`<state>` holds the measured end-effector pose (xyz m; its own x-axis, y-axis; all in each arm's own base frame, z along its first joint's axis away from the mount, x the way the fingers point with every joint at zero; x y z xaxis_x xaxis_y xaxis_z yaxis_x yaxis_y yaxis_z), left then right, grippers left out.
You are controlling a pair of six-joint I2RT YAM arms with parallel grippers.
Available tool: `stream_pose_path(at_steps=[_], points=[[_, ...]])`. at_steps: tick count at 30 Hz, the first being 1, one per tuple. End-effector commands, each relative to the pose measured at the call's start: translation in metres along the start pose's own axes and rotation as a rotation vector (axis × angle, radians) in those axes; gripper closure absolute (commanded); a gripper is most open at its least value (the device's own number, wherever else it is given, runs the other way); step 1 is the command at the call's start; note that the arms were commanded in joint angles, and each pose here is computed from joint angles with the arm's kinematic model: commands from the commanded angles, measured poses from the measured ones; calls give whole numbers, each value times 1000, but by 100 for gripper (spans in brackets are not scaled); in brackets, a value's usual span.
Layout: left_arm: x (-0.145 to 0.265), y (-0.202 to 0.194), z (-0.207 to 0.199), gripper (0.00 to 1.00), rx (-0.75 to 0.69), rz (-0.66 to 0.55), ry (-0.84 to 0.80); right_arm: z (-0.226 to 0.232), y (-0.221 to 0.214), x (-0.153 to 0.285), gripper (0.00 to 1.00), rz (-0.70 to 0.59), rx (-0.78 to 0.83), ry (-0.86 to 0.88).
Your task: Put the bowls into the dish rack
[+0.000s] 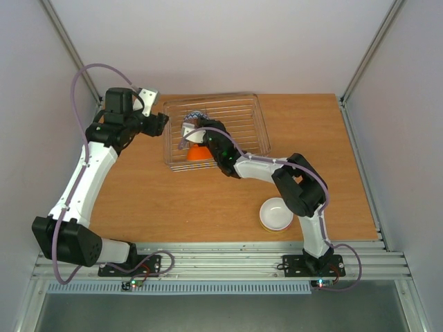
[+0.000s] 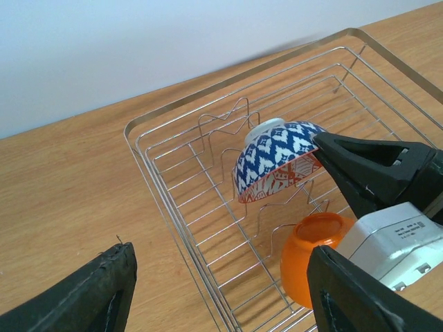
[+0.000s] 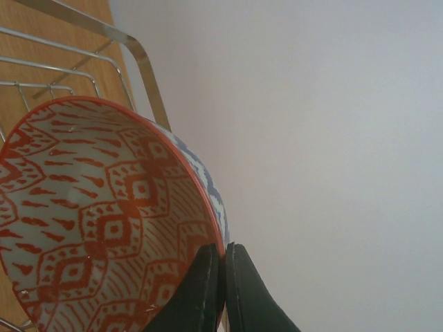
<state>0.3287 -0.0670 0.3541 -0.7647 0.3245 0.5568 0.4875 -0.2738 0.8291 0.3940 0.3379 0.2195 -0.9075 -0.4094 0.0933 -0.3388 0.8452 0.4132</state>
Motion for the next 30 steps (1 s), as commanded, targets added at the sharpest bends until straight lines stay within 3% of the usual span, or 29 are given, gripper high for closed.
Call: stream_pose_path(at_steps=[1,16,21,25,30], points=[[-3,3,2,31,1,-34,-4,3,5,1,99,-41,3,-36],[-5,3,2,31,4,-30,-8,34,-15,17,96,-27,85,5],[-3,4,2,31,3,-34,-3,40,-16,16,85,-19,102,-13],[-3,4,2,31,3,-32,-2,38,-15,19,58,-5,58,7],[-3,4,2,31,3,-33,0,31,-10,24,42,-31,16,-24]])
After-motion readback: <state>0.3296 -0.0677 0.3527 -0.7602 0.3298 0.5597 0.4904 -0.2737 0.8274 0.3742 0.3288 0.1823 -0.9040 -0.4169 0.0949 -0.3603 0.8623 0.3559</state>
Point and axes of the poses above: each gripper's point midway between its finger pads, its own x axis back along the fingers, its own z axis along the line the jaws close on, y = z × x, the point moved 9 cm from there along x, back along the fingers, and after that the axes turned 4 degrees about -x, right-handed, at the moved point
